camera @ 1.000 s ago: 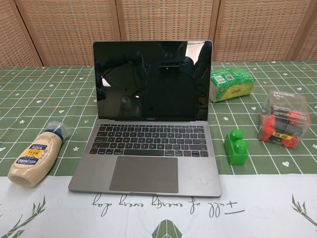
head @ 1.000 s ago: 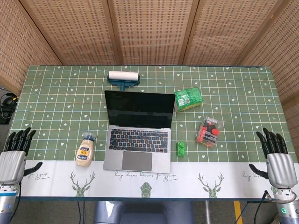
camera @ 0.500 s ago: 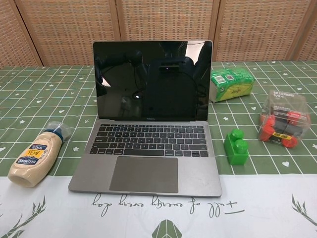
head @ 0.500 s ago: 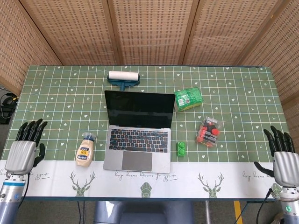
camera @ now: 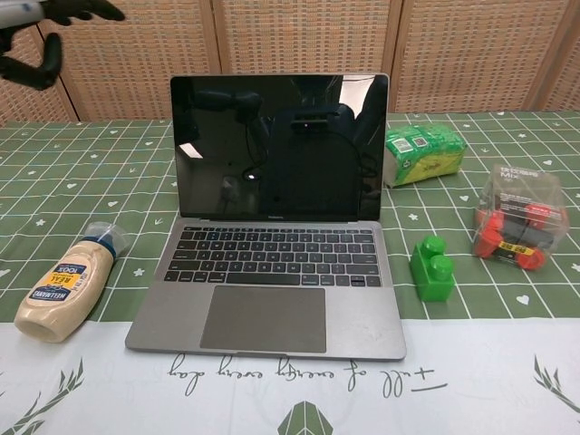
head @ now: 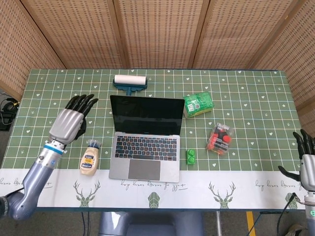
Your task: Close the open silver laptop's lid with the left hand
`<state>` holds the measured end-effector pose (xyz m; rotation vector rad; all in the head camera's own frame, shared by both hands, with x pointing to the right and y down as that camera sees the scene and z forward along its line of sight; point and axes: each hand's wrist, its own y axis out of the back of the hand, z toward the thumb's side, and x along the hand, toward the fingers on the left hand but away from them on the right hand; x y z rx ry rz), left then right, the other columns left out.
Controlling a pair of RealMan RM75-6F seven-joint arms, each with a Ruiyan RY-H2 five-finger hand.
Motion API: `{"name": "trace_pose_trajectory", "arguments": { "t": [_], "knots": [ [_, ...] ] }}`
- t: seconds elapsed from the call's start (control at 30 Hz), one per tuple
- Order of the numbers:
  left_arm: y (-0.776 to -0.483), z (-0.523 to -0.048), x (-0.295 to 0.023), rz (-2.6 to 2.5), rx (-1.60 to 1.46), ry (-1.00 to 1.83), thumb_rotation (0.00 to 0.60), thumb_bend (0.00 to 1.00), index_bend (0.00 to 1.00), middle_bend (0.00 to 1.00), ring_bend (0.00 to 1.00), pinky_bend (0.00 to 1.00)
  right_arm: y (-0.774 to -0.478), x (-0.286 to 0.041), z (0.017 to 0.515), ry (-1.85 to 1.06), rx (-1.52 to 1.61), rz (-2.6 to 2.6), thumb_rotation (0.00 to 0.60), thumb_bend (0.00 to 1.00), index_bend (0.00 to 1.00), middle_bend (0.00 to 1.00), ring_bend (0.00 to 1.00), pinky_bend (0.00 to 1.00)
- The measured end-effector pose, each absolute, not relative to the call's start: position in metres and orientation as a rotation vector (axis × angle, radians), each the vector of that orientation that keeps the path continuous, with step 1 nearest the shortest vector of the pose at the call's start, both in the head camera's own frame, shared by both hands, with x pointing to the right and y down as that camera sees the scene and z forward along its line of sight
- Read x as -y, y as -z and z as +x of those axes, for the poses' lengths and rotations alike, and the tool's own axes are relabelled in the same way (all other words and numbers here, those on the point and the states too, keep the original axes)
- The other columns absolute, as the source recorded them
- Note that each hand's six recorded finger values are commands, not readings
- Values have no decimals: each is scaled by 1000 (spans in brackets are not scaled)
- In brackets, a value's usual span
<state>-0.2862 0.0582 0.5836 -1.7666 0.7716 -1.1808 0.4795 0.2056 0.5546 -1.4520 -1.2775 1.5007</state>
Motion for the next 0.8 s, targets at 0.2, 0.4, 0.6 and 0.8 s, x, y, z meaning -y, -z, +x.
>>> {"name": "trace_pose_trajectory", "arguments": {
  "t": [0.2, 0.4, 0.6, 0.8],
  "knots": [
    [-599, -233, -10, -1810, -693, 1153, 600, 1000, 92, 0, 0, 103, -553, -203, 487, -1508, 1306, -1449, 600, 44, 0, 0, 0, 0],
    [-609, -189, 20, -1852, -635, 1144, 600, 1000, 97, 0, 0, 103, -552, -202, 491, -1507, 1317, -1455, 600, 44, 0, 0, 0, 0],
    [-620, -157, 35, -1912, -573, 1173, 600, 1000, 110, 0, 0, 103, -550, -202, 494, -1501, 1332, -1456, 600, 44, 0, 0, 0, 0],
    [-634, -137, 42, -1947, -518, 1228, 600, 1000, 134, 0, 0, 114, -545, -202, 495, -1488, 1346, -1453, 600, 44, 0, 0, 0, 0]
  ]
}}
